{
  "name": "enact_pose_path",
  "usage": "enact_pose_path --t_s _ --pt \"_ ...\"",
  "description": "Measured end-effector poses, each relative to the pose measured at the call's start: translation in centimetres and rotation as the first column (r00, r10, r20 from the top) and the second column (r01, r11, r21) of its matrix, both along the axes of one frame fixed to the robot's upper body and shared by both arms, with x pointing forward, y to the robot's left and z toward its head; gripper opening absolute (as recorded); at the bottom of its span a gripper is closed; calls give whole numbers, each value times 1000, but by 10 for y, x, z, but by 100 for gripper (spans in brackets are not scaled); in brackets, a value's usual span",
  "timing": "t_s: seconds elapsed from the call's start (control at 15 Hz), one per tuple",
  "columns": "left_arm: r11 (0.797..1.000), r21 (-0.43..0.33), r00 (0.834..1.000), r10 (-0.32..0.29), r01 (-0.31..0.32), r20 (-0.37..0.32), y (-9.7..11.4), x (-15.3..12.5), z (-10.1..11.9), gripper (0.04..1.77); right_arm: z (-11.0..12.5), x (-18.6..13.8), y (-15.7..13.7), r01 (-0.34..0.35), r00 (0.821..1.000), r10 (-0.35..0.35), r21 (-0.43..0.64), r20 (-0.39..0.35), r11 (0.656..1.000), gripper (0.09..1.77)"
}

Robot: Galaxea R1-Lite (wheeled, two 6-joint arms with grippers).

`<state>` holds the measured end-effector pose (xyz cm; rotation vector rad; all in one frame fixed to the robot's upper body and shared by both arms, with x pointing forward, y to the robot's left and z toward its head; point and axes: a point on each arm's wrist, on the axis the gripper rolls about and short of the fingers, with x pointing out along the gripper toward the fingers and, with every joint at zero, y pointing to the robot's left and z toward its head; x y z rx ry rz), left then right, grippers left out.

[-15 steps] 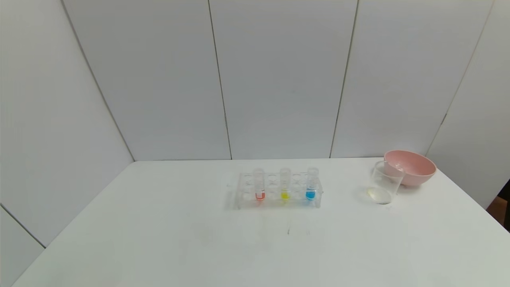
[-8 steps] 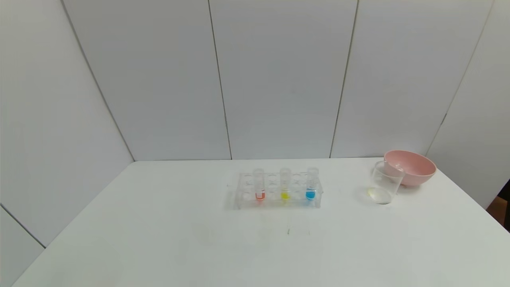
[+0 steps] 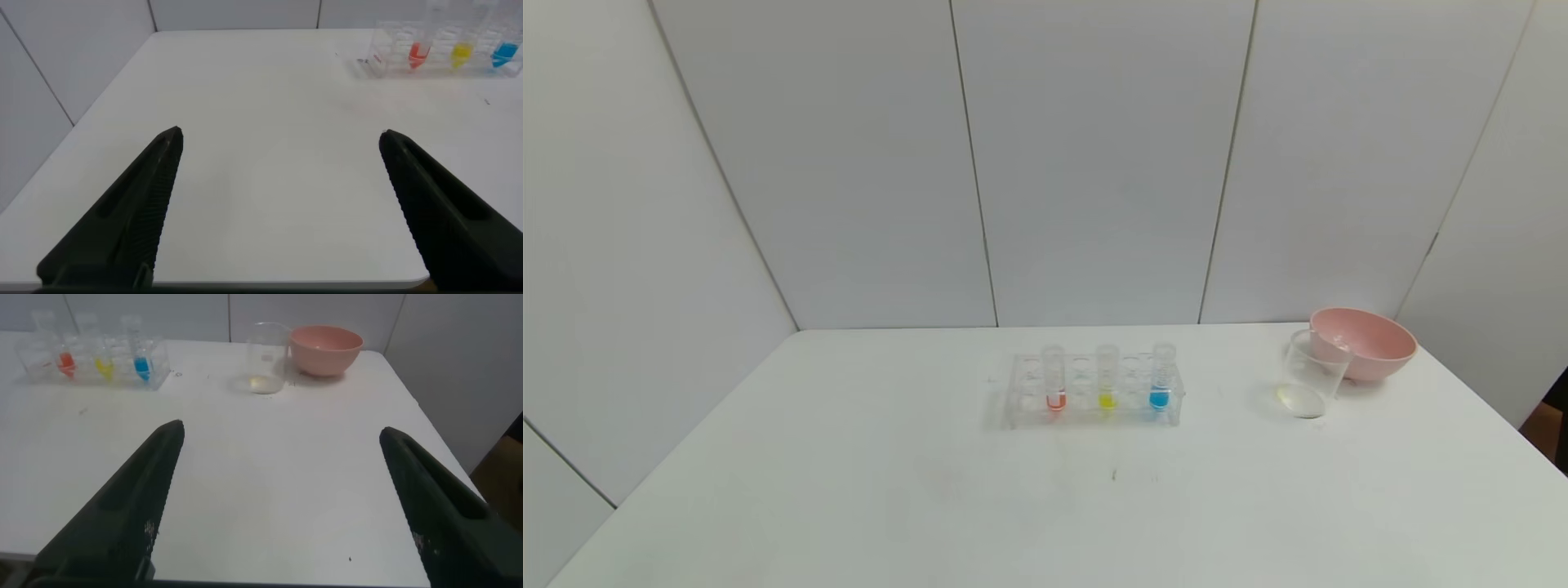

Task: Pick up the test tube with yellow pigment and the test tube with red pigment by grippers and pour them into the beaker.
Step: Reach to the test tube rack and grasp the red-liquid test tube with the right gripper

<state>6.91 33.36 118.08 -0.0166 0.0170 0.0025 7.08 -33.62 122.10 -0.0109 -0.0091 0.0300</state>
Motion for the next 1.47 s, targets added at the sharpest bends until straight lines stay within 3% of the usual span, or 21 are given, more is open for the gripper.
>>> enact_pose_path --t_s 0.27,0.47,0.67,0.8,1.0,1.2,1.47 --pt "1000 0 1000 0 0 0 0 0 0 172 43 26 0 -15 998 16 15 -53 1000 171" --pt "1000 0 1000 0 0 0 0 0 0 172 73 62 2 -44 997 46 25 -61 999 171" --pt "1000 0 1000 0 0 0 0 0 0 172 91 100 9 -98 987 101 32 -121 995 171" --pt "1000 0 1000 0 0 0 0 0 0 172 96 123 19 -166 969 172 49 -179 985 171" --pt "1000 0 1000 0 0 0 0 0 0 172 99 154 45 -264 923 279 93 -263 960 171" --pt "1000 0 1000 0 0 0 0 0 0 172 92 169 80 -305 890 310 70 -335 950 171" --pt "1000 0 1000 0 0 0 0 0 0 172 83 173 137 -328 867 310 19 -390 944 171"
